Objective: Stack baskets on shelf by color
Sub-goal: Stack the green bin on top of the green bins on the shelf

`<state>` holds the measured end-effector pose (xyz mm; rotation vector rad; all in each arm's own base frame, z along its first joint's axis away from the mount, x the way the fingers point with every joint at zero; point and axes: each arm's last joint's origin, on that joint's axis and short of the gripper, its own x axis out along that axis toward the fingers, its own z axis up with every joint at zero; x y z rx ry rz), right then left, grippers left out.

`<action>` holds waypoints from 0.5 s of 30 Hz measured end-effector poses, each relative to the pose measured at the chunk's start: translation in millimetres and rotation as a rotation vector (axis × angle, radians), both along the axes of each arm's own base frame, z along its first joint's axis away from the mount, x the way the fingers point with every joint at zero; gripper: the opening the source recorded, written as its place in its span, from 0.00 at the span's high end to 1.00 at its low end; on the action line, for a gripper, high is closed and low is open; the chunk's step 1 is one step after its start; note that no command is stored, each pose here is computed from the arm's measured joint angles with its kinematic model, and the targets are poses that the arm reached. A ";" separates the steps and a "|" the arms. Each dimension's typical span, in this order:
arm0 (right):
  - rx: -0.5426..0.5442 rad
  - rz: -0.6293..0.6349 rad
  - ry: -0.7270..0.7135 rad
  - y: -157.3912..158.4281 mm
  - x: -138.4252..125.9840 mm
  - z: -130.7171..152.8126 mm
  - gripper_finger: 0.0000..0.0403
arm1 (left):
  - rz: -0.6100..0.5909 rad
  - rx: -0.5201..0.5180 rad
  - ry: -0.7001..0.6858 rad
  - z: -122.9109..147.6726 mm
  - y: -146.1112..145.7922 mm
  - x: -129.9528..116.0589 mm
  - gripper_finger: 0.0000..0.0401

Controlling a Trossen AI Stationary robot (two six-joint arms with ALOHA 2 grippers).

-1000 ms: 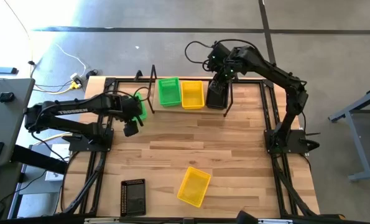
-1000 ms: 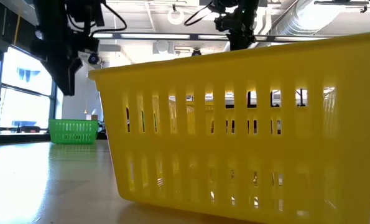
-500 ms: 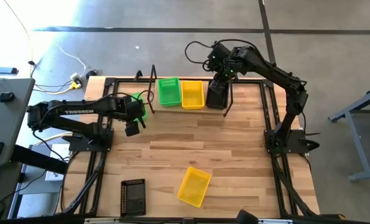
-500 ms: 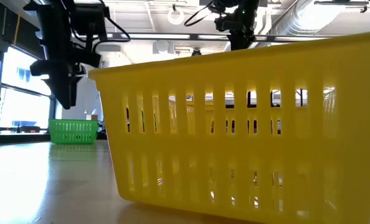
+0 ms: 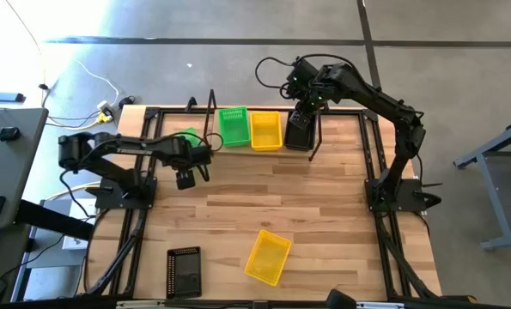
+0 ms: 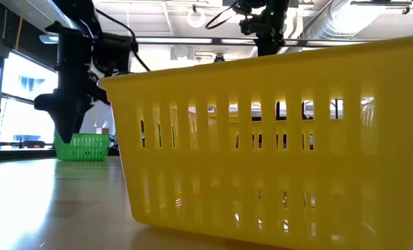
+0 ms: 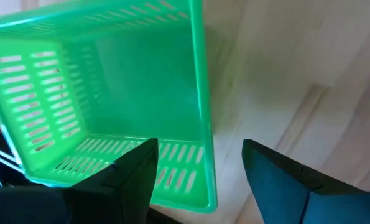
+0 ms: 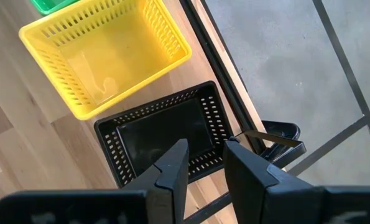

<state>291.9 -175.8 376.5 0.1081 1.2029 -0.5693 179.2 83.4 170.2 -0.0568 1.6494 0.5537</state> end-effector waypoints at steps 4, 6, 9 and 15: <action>0.000 0.000 0.000 0.0 0.0 0.0 0.78 | 0.003 -0.006 0.034 -6.3 1.1 2.1 0.48; 0.000 0.000 0.000 0.0 0.0 0.0 0.78 | 0.003 -0.006 0.034 -6.6 1.1 2.3 0.53; 0.000 0.000 0.000 0.0 0.0 -0.1 0.78 | 0.004 -0.005 0.031 -6.4 1.2 2.4 0.63; 0.000 0.000 0.001 0.0 0.0 -0.1 0.78 | 0.005 -0.002 0.024 -5.1 1.0 2.0 0.89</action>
